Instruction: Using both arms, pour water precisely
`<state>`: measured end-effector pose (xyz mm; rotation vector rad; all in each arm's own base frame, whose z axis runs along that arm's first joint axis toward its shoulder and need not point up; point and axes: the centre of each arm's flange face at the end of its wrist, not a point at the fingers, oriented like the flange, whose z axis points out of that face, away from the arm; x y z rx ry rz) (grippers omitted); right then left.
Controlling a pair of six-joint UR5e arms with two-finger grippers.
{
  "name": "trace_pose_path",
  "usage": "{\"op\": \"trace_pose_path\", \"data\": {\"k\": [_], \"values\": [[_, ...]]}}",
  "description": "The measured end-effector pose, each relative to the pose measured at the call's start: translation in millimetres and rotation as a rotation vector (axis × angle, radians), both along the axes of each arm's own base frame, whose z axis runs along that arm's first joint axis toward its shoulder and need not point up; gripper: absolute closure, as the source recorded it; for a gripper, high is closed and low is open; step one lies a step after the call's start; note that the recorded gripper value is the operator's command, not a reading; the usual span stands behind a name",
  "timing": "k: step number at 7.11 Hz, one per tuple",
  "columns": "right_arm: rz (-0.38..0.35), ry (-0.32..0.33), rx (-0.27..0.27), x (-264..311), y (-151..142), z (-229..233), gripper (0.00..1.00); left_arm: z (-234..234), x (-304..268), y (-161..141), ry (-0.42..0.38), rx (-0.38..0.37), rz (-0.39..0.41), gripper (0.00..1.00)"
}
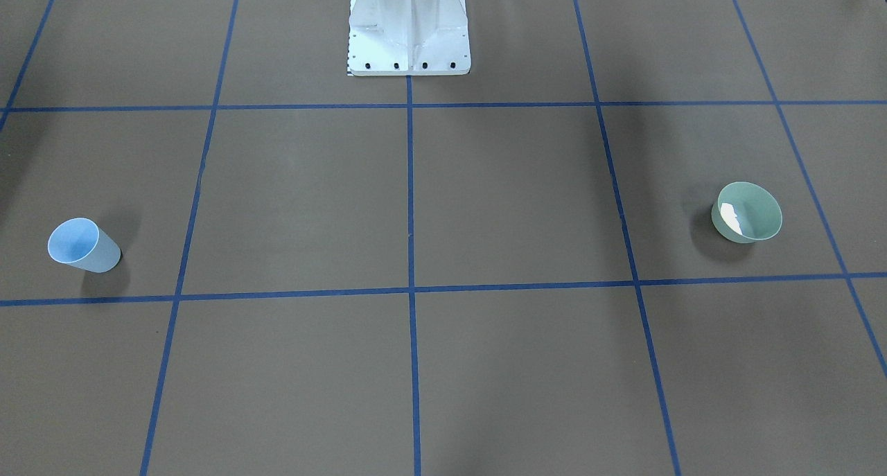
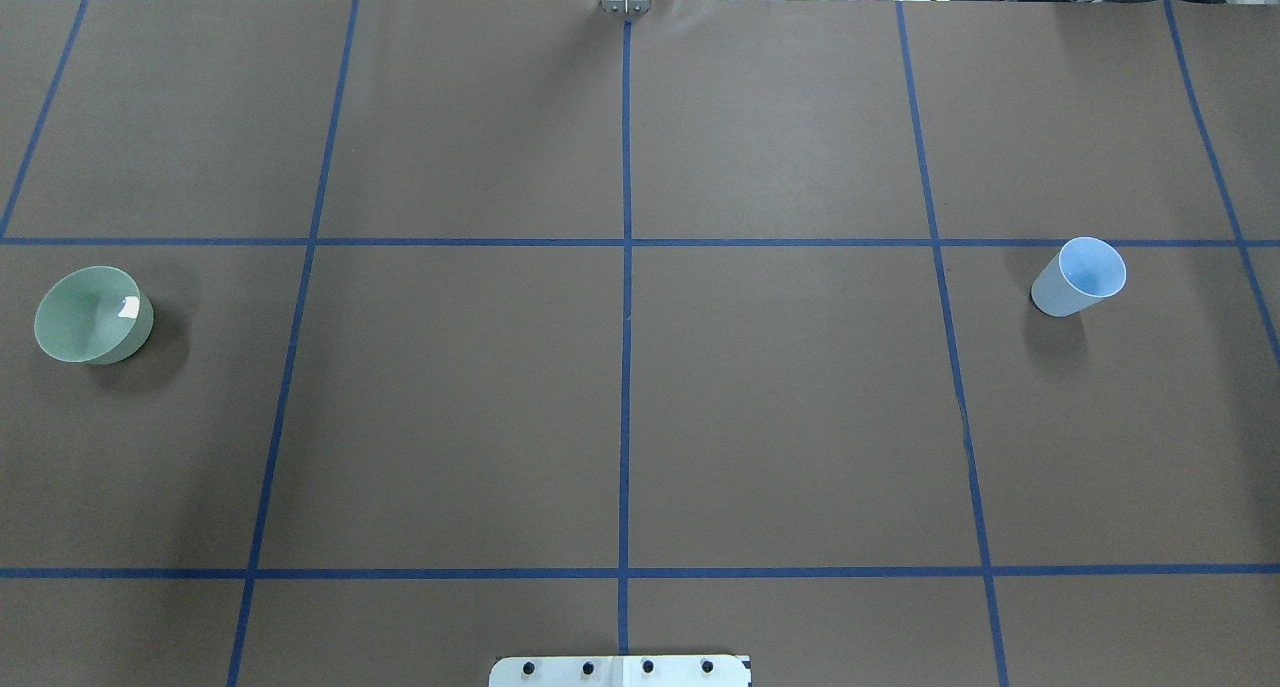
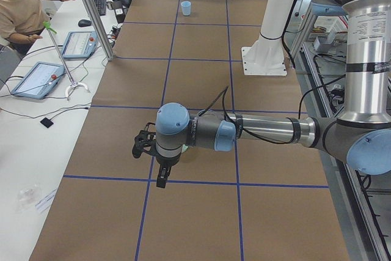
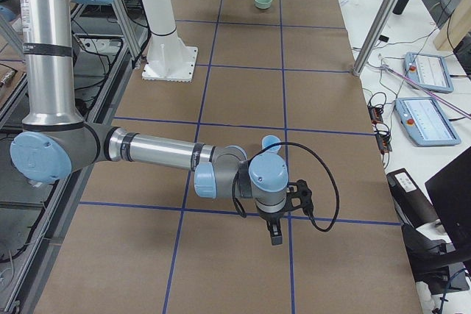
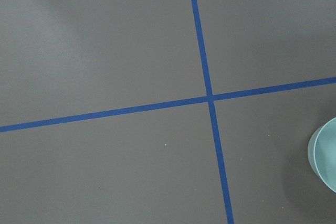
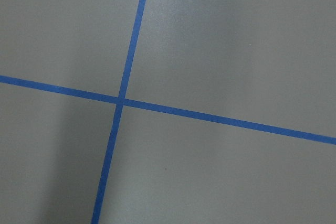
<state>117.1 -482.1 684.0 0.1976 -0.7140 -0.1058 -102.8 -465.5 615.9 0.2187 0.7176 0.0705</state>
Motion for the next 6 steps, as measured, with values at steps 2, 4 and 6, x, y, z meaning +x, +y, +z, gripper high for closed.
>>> {"op": "trace_pose_path", "data": {"k": [2,4,6], "values": [[0.001,0.000,0.001,0.1,0.3,-1.1,0.00,0.4,0.1,0.1,0.001,-0.001,0.000,0.00],[0.002,0.000,0.002,-0.1,-0.3,-2.1,0.00,0.6,0.1,0.1,0.001,-0.003,0.000,0.00],[0.003,0.000,0.003,0.0,-0.3,-2.5,0.00,0.8,0.1,0.2,0.002,-0.005,-0.001,0.00]]}}
